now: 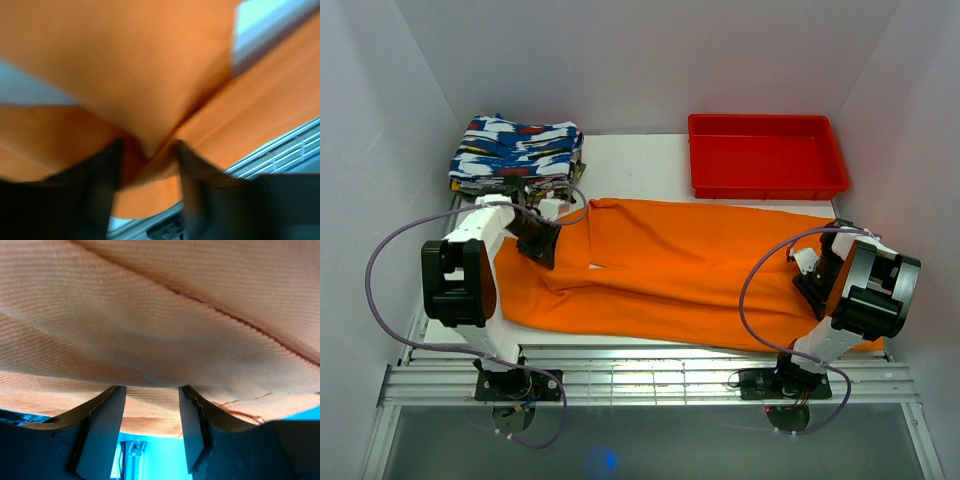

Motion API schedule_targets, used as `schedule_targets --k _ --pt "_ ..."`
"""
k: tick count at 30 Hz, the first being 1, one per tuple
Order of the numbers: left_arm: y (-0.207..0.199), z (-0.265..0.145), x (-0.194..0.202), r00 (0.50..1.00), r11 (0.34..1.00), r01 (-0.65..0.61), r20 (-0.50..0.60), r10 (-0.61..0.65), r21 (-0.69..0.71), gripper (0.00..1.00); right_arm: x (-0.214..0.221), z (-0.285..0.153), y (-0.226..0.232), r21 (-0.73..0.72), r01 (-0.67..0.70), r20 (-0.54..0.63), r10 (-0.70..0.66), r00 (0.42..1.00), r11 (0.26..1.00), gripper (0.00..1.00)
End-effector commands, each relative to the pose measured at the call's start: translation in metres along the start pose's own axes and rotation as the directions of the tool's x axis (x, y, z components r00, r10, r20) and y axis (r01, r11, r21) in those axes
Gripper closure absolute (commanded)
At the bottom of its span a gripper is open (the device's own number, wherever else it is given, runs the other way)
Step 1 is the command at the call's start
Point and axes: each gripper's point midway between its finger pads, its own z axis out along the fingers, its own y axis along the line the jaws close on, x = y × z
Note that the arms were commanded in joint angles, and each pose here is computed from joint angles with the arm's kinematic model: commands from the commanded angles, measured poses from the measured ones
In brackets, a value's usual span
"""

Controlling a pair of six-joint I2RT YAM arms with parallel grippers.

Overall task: Fold and stack the trousers
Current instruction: Flatten the trousers out

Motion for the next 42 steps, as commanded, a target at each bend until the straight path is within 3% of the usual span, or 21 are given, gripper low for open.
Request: schedule_targets --k 1,3,8,20,26,27,28,30,31,33,34,36,37,39,40,41,42 --pt "0.039 -0.034 0.02 0.999 0.98 0.011 0.053 -0.001 -0.197 0.35 -0.005 0.006 -0.016 0.068 0.011 0.033 -0.013 0.999 0.998 0.46" --pt "0.061 -0.049 0.024 0.995 0.962 0.047 0.102 -0.02 -0.269 0.27 -0.005 0.004 -0.015 0.059 0.013 0.032 -0.015 0.999 0.998 0.46" --pt "0.102 -0.069 0.044 0.981 0.936 0.158 0.158 -0.113 -0.314 0.27 -0.004 0.001 -0.015 0.06 0.014 0.031 -0.016 0.999 0.998 0.46" --pt "0.127 -0.015 0.063 0.986 0.949 0.166 0.073 -0.151 -0.267 0.3 0.0 0.001 -0.009 0.045 0.011 0.023 -0.012 1.0 0.999 0.46" --pt "0.11 0.02 0.125 0.983 0.963 0.12 -0.107 -0.149 -0.243 0.53 0.0 0.002 -0.006 0.038 0.012 0.03 -0.013 0.999 0.999 0.46" --pt "0.106 0.021 0.131 0.984 0.967 0.101 -0.121 -0.132 -0.232 0.61 0.001 0.002 -0.006 0.038 0.01 0.03 -0.011 0.999 0.999 0.46" --pt "0.102 0.019 0.133 0.986 0.97 0.092 -0.118 -0.121 -0.225 0.78 0.001 0.002 -0.005 0.038 0.012 0.03 -0.013 0.999 0.999 0.46" --pt "0.084 0.017 0.145 0.985 0.983 0.071 -0.141 -0.095 -0.167 0.92 0.001 0.001 -0.006 0.04 0.013 0.032 -0.014 0.999 0.999 0.47" --pt "0.073 0.006 0.143 0.993 0.992 0.005 -0.115 -0.019 -0.125 1.0 0.001 0.001 -0.006 0.04 0.014 0.031 -0.015 0.999 0.999 0.47" --pt "0.063 -0.011 0.144 0.995 0.992 -0.074 -0.077 0.067 -0.104 1.0 0.0 0.001 -0.007 0.043 0.017 0.033 -0.018 0.999 0.999 0.48" --pt "0.058 -0.02 0.143 0.978 0.976 -0.203 -0.064 0.199 -0.082 1.0 0.001 0.0 -0.007 0.045 0.018 0.033 -0.019 0.999 0.999 0.49" --pt "0.04 -0.042 0.148 0.947 0.943 -0.32 -0.045 0.317 -0.092 1.0 -0.001 -0.001 -0.007 0.045 0.021 0.036 -0.022 0.999 0.999 0.51" --pt "0.028 -0.045 0.159 0.902 0.902 -0.429 -0.068 0.426 -0.042 1.0 0.0 -0.001 -0.007 0.042 0.02 0.036 -0.021 0.999 0.999 0.51" --pt "0.016 -0.048 0.176 0.843 0.845 -0.533 -0.109 0.526 -0.049 1.0 -0.001 -0.001 -0.007 0.038 0.02 0.039 -0.021 0.999 0.999 0.51" --pt "0.015 -0.048 0.181 0.82 0.821 -0.568 -0.126 0.558 -0.054 0.95 -0.001 -0.002 -0.007 0.037 0.02 0.04 -0.021 0.999 0.999 0.51" --pt "0.019 -0.05 0.184 0.79 0.791 -0.608 -0.155 0.593 -0.072 0.74 -0.001 -0.002 -0.006 0.036 0.02 0.04 -0.022 0.999 0.999 0.51" --pt "0.021 -0.054 0.181 0.783 0.776 -0.62 -0.159 0.601 -0.118 0.61 -0.002 -0.002 -0.007 0.038 0.02 0.043 -0.021 0.999 0.999 0.51"
